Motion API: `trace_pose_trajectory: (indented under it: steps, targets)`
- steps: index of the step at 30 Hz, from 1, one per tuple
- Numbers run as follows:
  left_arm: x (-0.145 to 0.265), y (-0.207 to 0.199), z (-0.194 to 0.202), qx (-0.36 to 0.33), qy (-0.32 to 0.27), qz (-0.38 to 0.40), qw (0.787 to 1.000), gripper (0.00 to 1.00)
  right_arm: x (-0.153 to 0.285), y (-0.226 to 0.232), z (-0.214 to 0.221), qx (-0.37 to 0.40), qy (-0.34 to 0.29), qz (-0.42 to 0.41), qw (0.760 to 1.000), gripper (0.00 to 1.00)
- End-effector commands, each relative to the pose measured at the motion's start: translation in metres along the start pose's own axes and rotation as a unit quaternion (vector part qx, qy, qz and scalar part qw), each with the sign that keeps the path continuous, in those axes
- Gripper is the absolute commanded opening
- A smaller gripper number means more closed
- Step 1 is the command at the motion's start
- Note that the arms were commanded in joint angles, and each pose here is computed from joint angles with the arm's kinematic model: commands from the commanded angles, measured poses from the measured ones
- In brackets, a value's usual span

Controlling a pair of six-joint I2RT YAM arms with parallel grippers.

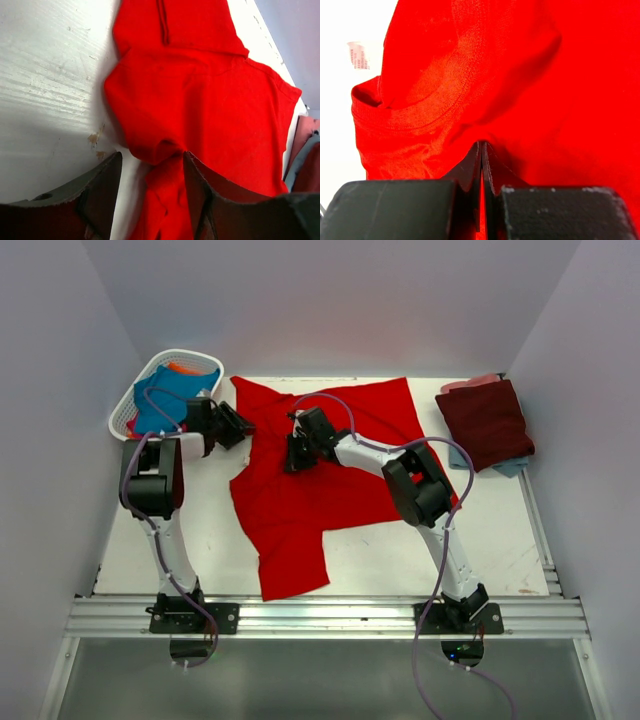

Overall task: Fold and stack the t-shirts
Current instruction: Flatten the tshirt out

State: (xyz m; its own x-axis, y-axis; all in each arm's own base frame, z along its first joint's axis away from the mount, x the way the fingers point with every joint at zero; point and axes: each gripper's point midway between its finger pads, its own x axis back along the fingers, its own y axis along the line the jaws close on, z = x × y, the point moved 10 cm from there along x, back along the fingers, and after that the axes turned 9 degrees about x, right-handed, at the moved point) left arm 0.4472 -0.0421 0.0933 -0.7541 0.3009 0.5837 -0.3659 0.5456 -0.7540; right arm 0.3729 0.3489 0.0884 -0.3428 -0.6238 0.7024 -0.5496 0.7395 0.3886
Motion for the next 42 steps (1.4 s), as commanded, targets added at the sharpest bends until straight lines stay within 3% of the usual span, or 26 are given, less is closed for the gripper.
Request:
trace_pose_trajectory:
  steps: [1,5,23,28,30,31,33,36,37,42]
  targets:
    - [-0.011,0.005,-0.001,0.014,-0.013,-0.015,1.000,0.53,-0.003,-0.026,0.039,-0.012,0.079,0.063,0.995,0.00]
    - [-0.013,0.006,-0.001,0.014,-0.018,-0.003,1.000,0.00,-0.004,-0.028,0.042,-0.014,0.080,0.062,0.995,0.00]
    - [0.045,-0.073,-0.041,-0.052,-0.093,0.043,0.993,0.00,-0.002,-0.030,0.044,-0.016,0.081,0.059,0.995,0.00]
    - [0.053,-0.079,-0.047,-0.061,-0.099,0.008,0.993,0.00,0.000,-0.030,0.044,-0.017,0.081,0.057,0.995,0.00]
    - [0.056,-0.084,-0.052,-0.068,-0.107,-0.006,0.992,0.09,-0.001,-0.031,0.045,-0.017,0.082,0.057,0.995,0.00]
    - [0.058,-0.084,-0.053,-0.072,-0.112,-0.010,0.991,0.21,0.000,-0.030,0.044,-0.016,0.081,0.057,0.995,0.00]
    - [0.063,-0.090,-0.057,-0.085,-0.133,-0.014,0.987,0.28,-0.001,-0.030,0.044,-0.016,0.081,0.055,0.995,0.00]
    - [0.068,-0.092,-0.060,-0.101,-0.160,-0.005,0.982,0.57,0.000,-0.029,0.044,-0.016,0.081,0.054,0.995,0.00]
    - [0.066,-0.098,-0.050,-0.113,-0.152,0.001,0.982,0.72,0.000,-0.029,0.044,-0.017,0.082,0.055,0.995,0.00]
    - [0.060,-0.091,-0.038,-0.126,-0.117,-0.014,0.985,0.77,0.001,-0.030,0.043,-0.016,0.081,0.057,0.995,0.00]
